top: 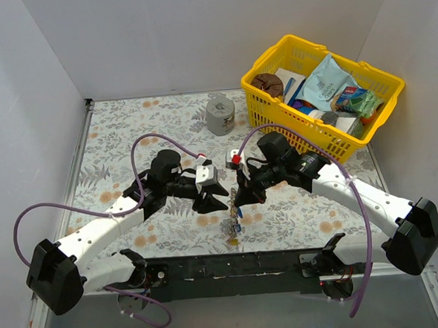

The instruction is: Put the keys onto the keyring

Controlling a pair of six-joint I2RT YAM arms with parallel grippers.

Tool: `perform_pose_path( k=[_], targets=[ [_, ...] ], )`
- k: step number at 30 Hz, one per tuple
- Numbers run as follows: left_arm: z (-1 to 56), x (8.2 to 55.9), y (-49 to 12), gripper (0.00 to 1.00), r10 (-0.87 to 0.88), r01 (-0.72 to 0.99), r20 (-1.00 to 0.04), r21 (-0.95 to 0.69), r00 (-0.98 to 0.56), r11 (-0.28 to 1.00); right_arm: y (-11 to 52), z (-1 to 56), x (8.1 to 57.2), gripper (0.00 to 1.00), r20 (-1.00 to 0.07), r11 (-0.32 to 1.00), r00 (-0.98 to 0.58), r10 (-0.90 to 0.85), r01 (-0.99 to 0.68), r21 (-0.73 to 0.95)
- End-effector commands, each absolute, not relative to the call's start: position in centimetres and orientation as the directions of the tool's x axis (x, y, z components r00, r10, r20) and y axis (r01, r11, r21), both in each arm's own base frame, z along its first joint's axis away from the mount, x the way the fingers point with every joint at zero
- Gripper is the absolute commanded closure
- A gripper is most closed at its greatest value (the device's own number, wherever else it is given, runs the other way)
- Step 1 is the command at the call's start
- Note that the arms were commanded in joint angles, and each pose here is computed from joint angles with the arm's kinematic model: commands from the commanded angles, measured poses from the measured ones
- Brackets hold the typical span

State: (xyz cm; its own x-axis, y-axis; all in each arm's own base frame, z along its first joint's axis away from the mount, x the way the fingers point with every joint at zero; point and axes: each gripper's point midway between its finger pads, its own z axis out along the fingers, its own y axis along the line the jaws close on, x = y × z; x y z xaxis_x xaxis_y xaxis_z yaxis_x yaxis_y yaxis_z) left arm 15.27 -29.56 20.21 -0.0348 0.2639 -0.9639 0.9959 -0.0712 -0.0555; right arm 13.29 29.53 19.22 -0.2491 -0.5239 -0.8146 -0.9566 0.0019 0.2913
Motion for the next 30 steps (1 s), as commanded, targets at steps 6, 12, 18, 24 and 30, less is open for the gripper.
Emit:
perform_pose_path(
  k=[6,12,18,24,30],
  targets=[
    [22.9,14.8,-30.7,0.66,0.173,0.989,-0.985,-0.039,-0.014,-0.140,30.3,21.6,13.6,0.99,-0.862,-0.038,-0.187,-0.472,-0.972,0.232],
    [22.4,14.7,-30.8,0.69,0.179,0.987,-0.984,-0.056,-0.029,-0.148,30.2,21.8,13.6,0.99,-0.867,-0.034,-0.187,-0.462,-0.973,0.228],
    [22.0,14.8,-31.0,0.71,0.177,0.987,-0.983,-0.066,-0.039,-0.148,30.3,21.9,13.6,0.99,-0.872,-0.033,-0.185,-0.452,-0.974,0.224],
    [21.8,14.8,-31.1,0.76,0.173,0.985,-0.984,-0.066,-0.038,-0.159,30.1,22.0,13.6,0.99,-0.875,-0.027,-0.183,-0.448,-0.976,0.218],
    [21.2,14.8,-31.0,0.75,0.183,0.985,-0.982,-0.076,-0.047,-0.153,30.1,22.1,13.6,0.99,-0.879,-0.027,-0.179,-0.442,-0.977,0.212]
  ],
)
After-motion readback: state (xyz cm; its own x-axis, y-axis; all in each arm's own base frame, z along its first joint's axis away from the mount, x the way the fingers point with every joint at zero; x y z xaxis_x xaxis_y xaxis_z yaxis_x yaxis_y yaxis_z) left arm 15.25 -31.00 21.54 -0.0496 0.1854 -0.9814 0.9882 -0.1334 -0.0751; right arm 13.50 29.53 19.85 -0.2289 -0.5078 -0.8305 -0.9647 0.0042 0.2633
